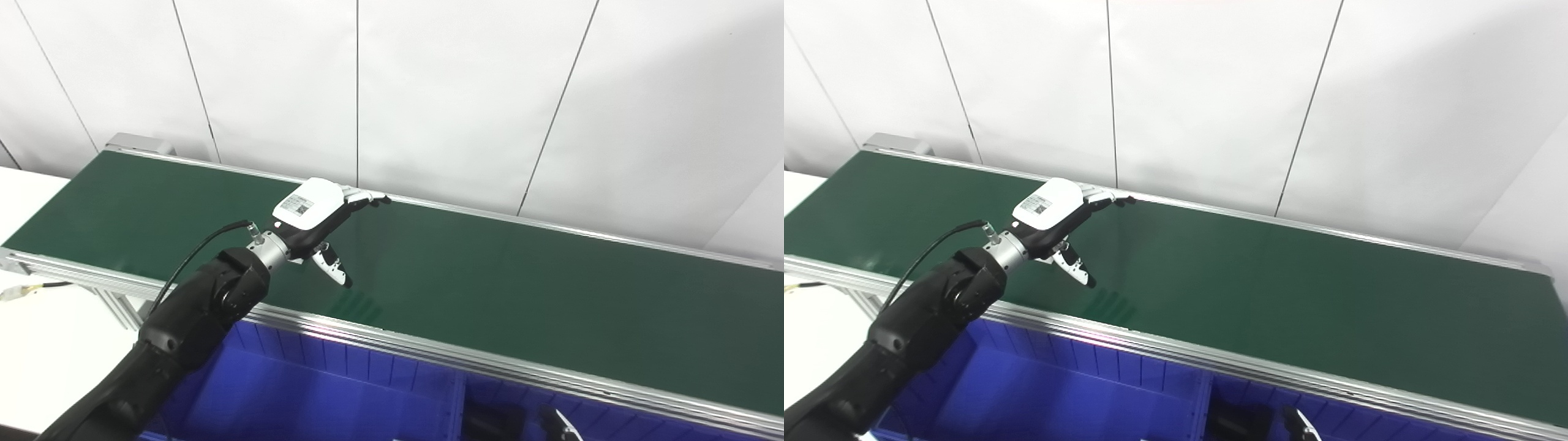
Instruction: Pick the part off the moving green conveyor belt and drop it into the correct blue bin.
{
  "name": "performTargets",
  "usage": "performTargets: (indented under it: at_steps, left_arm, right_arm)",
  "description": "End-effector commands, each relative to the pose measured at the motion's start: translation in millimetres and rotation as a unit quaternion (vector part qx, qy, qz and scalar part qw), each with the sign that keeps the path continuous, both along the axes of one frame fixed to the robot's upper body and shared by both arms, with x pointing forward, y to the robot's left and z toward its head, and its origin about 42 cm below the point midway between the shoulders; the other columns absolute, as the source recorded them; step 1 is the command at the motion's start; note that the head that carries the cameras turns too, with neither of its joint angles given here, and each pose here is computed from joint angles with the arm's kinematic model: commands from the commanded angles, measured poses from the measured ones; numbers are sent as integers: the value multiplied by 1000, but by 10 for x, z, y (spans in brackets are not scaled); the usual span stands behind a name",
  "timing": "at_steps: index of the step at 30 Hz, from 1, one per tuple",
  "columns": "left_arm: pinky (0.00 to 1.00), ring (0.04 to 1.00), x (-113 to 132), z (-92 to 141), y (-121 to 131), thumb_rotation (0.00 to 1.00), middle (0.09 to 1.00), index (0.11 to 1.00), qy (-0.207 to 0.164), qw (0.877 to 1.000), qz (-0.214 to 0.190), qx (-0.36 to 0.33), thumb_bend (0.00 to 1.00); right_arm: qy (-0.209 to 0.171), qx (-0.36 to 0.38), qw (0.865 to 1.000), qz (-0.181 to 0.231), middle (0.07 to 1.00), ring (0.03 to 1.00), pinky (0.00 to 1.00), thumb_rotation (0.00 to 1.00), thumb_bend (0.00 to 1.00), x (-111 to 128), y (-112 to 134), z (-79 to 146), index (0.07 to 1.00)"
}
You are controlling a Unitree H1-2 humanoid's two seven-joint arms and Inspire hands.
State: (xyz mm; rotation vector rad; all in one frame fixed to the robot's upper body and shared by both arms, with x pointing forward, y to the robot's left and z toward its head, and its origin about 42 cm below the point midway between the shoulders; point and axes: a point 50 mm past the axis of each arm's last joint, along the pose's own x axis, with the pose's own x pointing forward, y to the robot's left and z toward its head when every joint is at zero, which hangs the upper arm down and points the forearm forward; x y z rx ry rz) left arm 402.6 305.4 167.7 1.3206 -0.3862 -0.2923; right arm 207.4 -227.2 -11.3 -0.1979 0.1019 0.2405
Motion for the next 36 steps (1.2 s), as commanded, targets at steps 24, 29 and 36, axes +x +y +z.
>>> performTargets:
  at_steps: [24, 29, 36]
  left_arm:
    - [751, 766, 570, 577, 44, 0, 797, 850, 69, 983, -23, 170, 1000]
    - [727, 750, 606, 522, 0, 6, 774, 831, 62, 976, -39, 203, 1000]
    - [769, 791, 642, 439, -60, 6, 807, 849, 41, 970, -17, 240, 1000]
  right_arm:
    - [-42, 10, 999, 2, 897, 911, 902, 1000, 818, 68, 72, 100, 880]
    - [-41, 12, 999, 1, 893, 903, 892, 1000, 822, 60, 58, 105, 879]
    - [-40, 13, 999, 3, 892, 907, 902, 1000, 819, 49, 49, 106, 878]
